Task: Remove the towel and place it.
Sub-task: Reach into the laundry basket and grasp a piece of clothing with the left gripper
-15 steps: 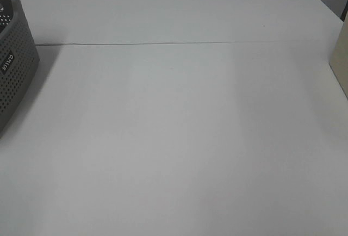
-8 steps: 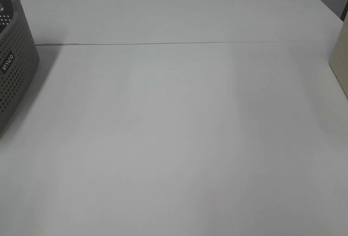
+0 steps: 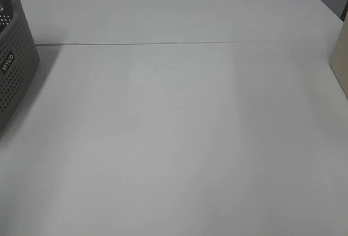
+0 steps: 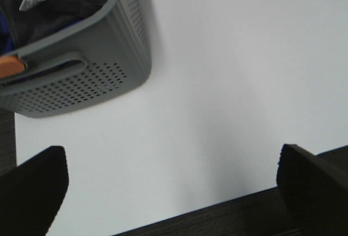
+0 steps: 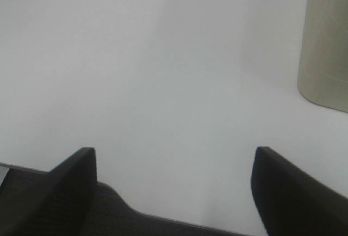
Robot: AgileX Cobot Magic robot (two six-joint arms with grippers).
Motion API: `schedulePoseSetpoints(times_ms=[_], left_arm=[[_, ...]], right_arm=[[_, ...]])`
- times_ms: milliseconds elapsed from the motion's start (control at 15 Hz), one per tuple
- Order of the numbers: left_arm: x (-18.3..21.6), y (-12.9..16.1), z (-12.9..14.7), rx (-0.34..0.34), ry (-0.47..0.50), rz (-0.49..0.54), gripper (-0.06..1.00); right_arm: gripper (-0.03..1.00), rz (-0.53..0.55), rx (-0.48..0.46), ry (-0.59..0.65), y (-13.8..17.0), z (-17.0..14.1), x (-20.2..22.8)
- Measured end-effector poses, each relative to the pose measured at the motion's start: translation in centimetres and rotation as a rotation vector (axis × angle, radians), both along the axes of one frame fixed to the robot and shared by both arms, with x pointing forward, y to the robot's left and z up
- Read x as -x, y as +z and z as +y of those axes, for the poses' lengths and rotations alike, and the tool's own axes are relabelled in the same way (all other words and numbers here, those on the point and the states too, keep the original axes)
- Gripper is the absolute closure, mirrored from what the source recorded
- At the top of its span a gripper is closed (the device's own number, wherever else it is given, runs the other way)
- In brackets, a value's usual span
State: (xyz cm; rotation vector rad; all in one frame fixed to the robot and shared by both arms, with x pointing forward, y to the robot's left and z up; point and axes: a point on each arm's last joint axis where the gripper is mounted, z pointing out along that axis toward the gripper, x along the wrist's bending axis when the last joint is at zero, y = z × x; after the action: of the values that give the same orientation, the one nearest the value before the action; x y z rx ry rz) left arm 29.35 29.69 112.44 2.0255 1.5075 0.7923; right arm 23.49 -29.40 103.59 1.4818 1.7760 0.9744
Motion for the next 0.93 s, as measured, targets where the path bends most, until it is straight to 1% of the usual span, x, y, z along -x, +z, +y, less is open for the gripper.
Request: schedulePoseSetpoints(times_ms=[200,267,333,467,533,667,733,800,933], left_arm=[[-4.2,3.4,0.3,-0.126,-0.128,0.031,-0.03],[-6.4,5.3,0.5,-0.191,-0.19,0.023,-0.03],[-8.1,6.3,0.6,-0.231,-0.23,0.023,-0.03],[-12.1,7.9,0.9,-0.282,-0.28,0.039,-0.03],[-14.2,8.4,1.1,-0.307,-0.298,0.049,-0.03],[-18.1,9.3,1.7,-0.388,-0.338,0.061,-0.03],[-19.1,9.4,1.9,-0.415,-0.35,0.066,-0.03],[-21.0,9.4,2.3,-0.47,-0.369,0.085,-0.03],[-24.4,9.2,3.4,-0.584,-0.363,0.127,-0.03]], right_arm=[[0.21,0.0,0.0,0.0,0.0,0.0,0.0],[0.21,0.0,0.0,0.0,0.0,0.0,0.0],[0.21,0.0,0.0,0.0,0.0,0.0,0.0],[0.21,0.0,0.0,0.0,0.0,0.0,0.0],[0.21,0.0,0.0,0.0,0.0,0.0,0.0],[0.21,0.0,0.0,0.0,0.0,0.0,0.0],[0.21,0.0,0.0,0.0,0.0,0.0,0.0],[0.21,0.0,0.0,0.0,0.0,0.0,0.0],[0.21,0.0,0.0,0.0,0.0,0.0,0.0]])
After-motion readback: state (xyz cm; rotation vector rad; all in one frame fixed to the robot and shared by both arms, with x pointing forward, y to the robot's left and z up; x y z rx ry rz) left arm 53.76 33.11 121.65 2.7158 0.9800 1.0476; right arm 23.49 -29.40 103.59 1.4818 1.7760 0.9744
